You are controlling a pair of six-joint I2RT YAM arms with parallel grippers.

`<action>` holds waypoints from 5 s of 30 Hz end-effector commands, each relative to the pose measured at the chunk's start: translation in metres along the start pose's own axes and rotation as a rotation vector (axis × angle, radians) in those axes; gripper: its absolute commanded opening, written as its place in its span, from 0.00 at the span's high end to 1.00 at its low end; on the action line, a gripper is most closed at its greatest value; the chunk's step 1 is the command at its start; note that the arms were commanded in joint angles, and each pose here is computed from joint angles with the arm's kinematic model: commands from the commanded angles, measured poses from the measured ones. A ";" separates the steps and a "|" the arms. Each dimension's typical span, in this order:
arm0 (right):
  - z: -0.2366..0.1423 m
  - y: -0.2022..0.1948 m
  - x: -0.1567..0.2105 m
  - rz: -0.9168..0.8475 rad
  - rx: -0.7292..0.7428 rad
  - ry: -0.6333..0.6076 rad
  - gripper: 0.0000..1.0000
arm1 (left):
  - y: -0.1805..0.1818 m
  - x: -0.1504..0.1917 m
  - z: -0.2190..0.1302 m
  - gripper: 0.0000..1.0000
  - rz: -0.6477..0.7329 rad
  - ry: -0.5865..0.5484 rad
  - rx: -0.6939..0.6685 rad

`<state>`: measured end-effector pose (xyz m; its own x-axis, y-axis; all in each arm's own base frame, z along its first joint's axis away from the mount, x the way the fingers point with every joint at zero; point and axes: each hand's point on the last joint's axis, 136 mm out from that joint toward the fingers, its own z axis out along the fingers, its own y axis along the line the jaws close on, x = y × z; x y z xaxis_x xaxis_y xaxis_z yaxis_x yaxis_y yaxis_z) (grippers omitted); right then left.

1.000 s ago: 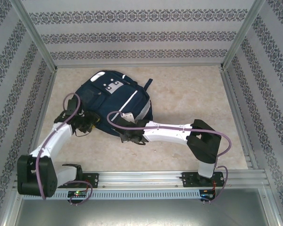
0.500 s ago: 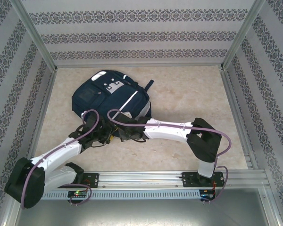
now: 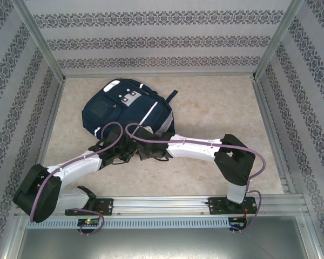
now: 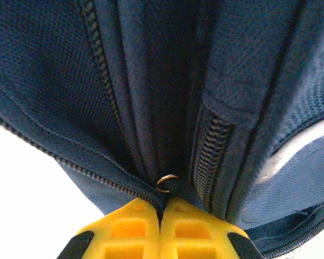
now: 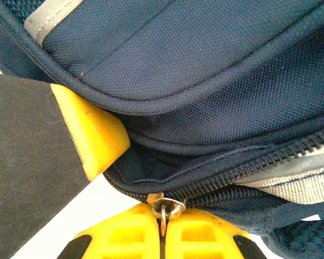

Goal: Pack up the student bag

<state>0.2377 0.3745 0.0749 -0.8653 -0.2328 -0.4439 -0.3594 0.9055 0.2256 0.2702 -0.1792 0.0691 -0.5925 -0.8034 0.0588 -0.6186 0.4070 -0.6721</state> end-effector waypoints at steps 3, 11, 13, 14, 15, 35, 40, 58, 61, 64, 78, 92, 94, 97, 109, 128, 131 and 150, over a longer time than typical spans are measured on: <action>-0.018 -0.006 -0.014 0.019 -0.025 -0.058 1.00 | 0.043 -0.029 -0.018 1.00 -0.015 -0.125 -0.205; -0.020 -0.039 -0.014 0.048 0.038 -0.058 1.00 | 0.059 -0.080 -0.074 1.00 -0.005 -0.279 -0.301; -0.020 -0.048 -0.015 0.064 0.049 -0.061 1.00 | 0.061 -0.094 -0.084 1.00 -0.011 -0.292 -0.322; -0.021 -0.051 -0.016 0.070 0.053 -0.062 1.00 | 0.060 -0.100 -0.087 1.00 -0.012 -0.298 -0.324; -0.021 -0.053 -0.017 0.075 0.056 -0.063 1.00 | 0.061 -0.106 -0.090 1.00 -0.015 -0.300 -0.326; -0.017 -0.012 -0.037 0.071 -0.075 -0.064 1.00 | 0.014 -0.117 -0.103 0.57 0.004 -0.107 -0.172; -0.016 -0.004 -0.039 0.068 -0.097 -0.064 1.00 | 0.002 -0.068 -0.091 0.53 -0.038 -0.044 -0.066; -0.025 0.019 -0.033 0.012 -0.160 -0.083 1.00 | -0.030 -0.006 -0.014 0.54 0.005 0.040 -0.078; -0.026 0.018 -0.032 0.012 -0.160 -0.088 1.00 | -0.016 -0.008 -0.011 0.76 -0.005 0.023 -0.123; -0.026 0.014 -0.030 0.010 -0.146 -0.087 1.00 | -0.006 -0.015 -0.020 1.00 -0.002 -0.023 -0.171; -0.023 -0.069 -0.041 0.014 0.055 -0.100 1.00 | 0.028 -0.055 -0.101 1.00 0.031 -0.212 -0.242; 0.007 -0.162 -0.116 0.029 0.201 -0.179 1.00 | 0.007 -0.052 -0.142 1.00 0.146 -0.148 -0.167; 0.011 -0.175 -0.126 0.046 0.211 -0.178 1.00 | 0.004 -0.052 -0.148 1.00 0.164 -0.138 -0.162; 0.015 -0.194 -0.140 0.080 0.221 -0.173 1.00 | 0.001 -0.052 -0.158 1.00 0.180 -0.140 -0.148; 0.014 -0.242 -0.140 0.204 0.258 -0.134 1.00 | -0.030 -0.041 -0.146 1.00 0.189 -0.028 0.022; -0.042 -0.324 -0.138 0.352 0.298 -0.184 0.67 | -0.082 0.044 -0.059 0.76 0.358 0.137 0.050; -0.053 -0.312 -0.135 0.369 0.265 -0.216 0.56 | -0.073 0.038 -0.060 0.53 0.369 0.112 0.006; -0.207 -0.285 -0.076 0.381 0.297 -0.565 0.02 | -0.058 -0.133 -0.179 0.00 0.846 -0.625 -0.480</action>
<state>0.3474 0.0768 0.2248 -0.6027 0.2529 -0.7568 0.0645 0.9608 0.2697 0.2928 -0.0774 0.2334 -0.6456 -0.4374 -0.6261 -0.3110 0.8993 -0.3076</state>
